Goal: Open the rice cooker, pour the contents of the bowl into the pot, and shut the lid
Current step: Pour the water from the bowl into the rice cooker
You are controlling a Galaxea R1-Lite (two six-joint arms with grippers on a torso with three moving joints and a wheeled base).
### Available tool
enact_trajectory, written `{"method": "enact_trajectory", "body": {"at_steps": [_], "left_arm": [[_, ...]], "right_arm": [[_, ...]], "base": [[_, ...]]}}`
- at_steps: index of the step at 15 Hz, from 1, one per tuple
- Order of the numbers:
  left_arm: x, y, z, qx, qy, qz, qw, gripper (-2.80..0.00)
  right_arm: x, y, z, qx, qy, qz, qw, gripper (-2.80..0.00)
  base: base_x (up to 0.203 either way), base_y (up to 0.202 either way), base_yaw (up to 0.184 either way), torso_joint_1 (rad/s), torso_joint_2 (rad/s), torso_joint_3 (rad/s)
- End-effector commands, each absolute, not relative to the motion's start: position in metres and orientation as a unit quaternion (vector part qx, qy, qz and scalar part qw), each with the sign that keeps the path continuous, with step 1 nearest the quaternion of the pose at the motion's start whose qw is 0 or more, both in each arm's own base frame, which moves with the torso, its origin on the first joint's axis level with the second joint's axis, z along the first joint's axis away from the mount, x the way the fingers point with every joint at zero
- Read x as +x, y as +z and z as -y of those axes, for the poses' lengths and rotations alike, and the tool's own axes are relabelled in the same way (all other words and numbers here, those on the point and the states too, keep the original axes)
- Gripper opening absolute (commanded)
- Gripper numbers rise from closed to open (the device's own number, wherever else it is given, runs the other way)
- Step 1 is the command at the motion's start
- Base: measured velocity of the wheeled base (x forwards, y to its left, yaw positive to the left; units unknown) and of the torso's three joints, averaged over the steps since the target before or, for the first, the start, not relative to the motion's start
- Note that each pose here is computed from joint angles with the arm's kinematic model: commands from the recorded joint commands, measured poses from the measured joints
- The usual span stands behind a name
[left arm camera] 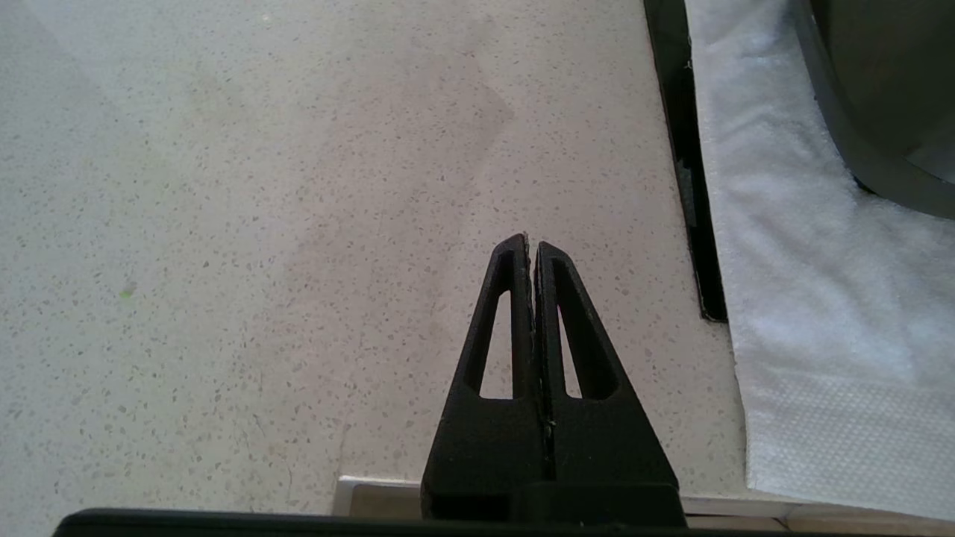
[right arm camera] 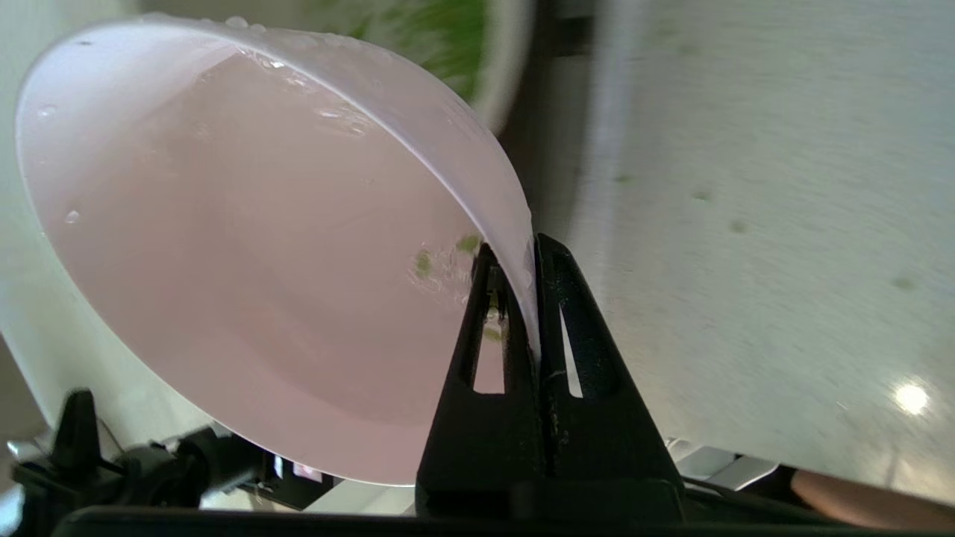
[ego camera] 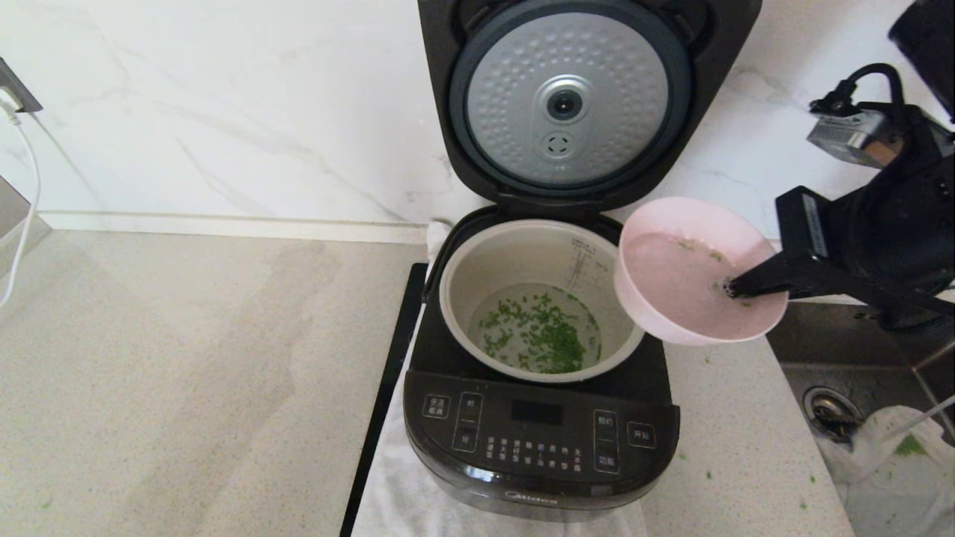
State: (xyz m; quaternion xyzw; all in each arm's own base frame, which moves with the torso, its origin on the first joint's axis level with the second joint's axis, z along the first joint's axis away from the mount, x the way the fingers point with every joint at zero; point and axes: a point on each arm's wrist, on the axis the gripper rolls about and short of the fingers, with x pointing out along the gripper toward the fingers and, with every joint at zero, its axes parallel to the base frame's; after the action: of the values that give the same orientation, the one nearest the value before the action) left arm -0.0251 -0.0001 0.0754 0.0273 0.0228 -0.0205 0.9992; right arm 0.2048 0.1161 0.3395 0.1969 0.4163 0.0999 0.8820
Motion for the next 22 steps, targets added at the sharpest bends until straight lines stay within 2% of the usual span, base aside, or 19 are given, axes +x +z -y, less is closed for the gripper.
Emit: {"method": "enact_trajectory", "body": {"at_steps": [1, 9, 16, 22], "left_arm": [[-0.025, 0.075, 0.000, 0.028, -0.021, -0.023, 0.999, -2.80], [-0.025, 0.075, 0.000, 0.028, -0.021, -0.023, 0.999, -2.80], [-0.025, 0.075, 0.000, 0.028, -0.021, -0.022, 0.999, -2.80], [-0.025, 0.075, 0.000, 0.028, -0.021, -0.023, 0.999, -2.80]], "right_arm": [[0.222, 0.324, -0.153, 0.174, 0.112, -0.434, 0.877, -2.80], [0.258, 0.312, -0.216, 0.193, 0.137, -0.360, 0.902, -2.80], [0.289, 0.290, -0.239, 0.183, 0.056, -0.290, 0.938, -2.80], [0.296, 0.291, -0.242, 0.188, 0.012, -0.228, 0.955, -2.80]], "base": [[0.000, 0.000, 0.000, 0.000, 0.00, 0.000], [0.000, 0.000, 0.000, 0.000, 0.00, 0.000], [0.000, 0.000, 0.000, 0.000, 0.00, 0.000], [0.000, 0.000, 0.000, 0.000, 0.00, 0.000]]}}
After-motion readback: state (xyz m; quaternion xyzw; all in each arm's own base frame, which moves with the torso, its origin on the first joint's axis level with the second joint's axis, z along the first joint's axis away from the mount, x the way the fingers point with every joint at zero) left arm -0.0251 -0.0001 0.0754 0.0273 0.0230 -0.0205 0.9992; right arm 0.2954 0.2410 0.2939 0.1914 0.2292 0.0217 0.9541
